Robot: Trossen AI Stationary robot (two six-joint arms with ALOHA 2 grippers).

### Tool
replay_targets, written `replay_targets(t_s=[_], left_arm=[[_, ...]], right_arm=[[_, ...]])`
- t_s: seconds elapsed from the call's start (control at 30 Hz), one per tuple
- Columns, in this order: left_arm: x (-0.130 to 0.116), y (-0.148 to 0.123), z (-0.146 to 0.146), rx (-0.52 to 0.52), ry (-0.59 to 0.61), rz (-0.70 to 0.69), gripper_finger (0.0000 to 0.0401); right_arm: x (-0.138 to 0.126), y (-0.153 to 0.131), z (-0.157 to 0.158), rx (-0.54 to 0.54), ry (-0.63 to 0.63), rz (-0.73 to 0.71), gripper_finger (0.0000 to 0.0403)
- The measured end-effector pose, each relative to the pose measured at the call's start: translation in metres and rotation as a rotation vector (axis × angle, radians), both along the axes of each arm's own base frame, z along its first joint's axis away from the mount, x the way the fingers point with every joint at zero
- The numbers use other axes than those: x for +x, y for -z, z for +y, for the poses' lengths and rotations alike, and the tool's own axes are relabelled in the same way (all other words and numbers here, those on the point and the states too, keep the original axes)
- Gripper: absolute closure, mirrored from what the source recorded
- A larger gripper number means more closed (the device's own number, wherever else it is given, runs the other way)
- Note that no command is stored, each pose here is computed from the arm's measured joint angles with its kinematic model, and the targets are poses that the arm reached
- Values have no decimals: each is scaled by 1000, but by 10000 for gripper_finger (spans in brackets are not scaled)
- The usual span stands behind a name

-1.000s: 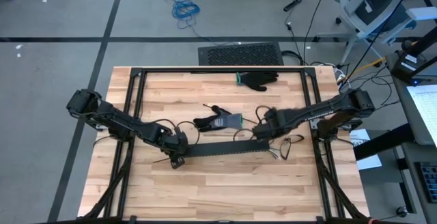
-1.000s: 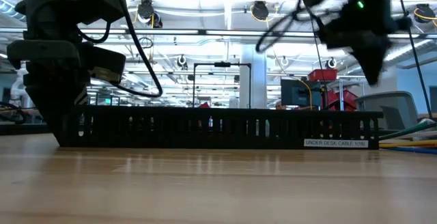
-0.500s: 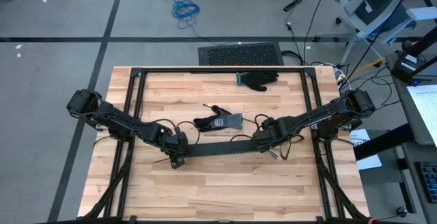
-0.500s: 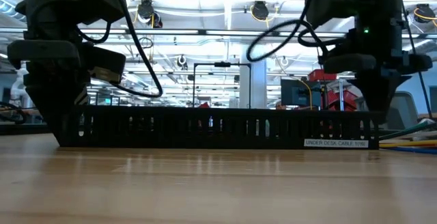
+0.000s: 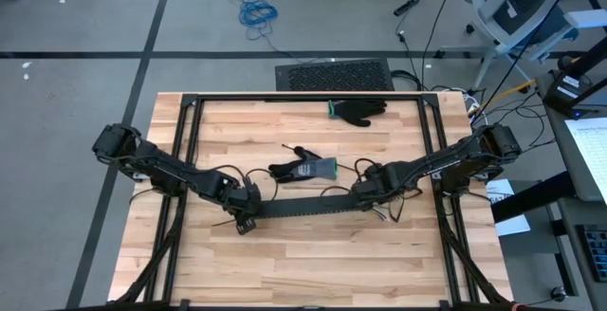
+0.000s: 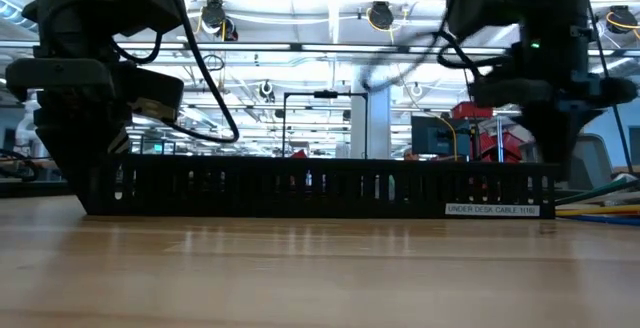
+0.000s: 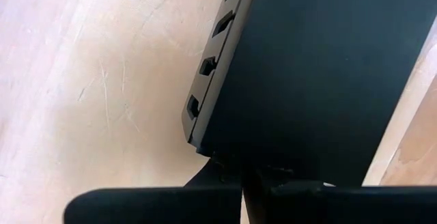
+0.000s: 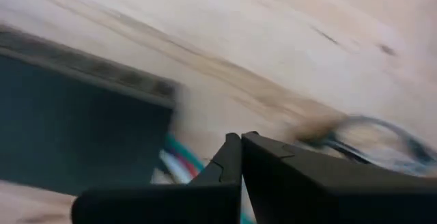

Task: Ziptie cables
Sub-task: Close the black cable duct, then return to Home Position

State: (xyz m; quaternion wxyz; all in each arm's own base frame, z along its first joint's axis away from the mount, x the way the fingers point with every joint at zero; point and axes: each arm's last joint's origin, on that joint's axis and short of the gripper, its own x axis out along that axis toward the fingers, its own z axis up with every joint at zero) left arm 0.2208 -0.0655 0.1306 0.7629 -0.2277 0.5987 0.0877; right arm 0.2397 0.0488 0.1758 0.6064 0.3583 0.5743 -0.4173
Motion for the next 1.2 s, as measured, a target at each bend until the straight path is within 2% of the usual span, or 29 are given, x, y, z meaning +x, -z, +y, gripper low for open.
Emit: replay_targets(t_s=[0.07,0.27,0.43,0.53,0.63,0.73,0.9,1.03,1.13,1.2], left_arm=[[0,0,0,1,1,0,401],[0,0,0,5,15,0,401],[-1,0,0,10,27,5,401],[0,0,0,11,34,2,401],[-2,-4,0,18,67,7,401],[-5,-13,1,17,126,7,401],[-13,-38,3,-4,130,-2,398],[-27,-67,7,7,111,24,376],[-37,-94,12,28,21,-28,354],[-40,-113,13,21,-86,-160,342]], right_arm=[[-4,0,0,14,-8,48,403],[7,0,3,52,-3,-69,403],[10,1,3,62,4,-101,403],[6,0,3,52,5,-57,403],[-6,0,1,23,-4,64,403],[-9,0,0,7,-7,89,403],[-10,-1,0,-17,-12,98,403],[-12,-1,-2,-63,-8,111,403],[-13,-1,-3,-72,-16,125,403],[-13,-1,-2,-74,-19,119,403]])
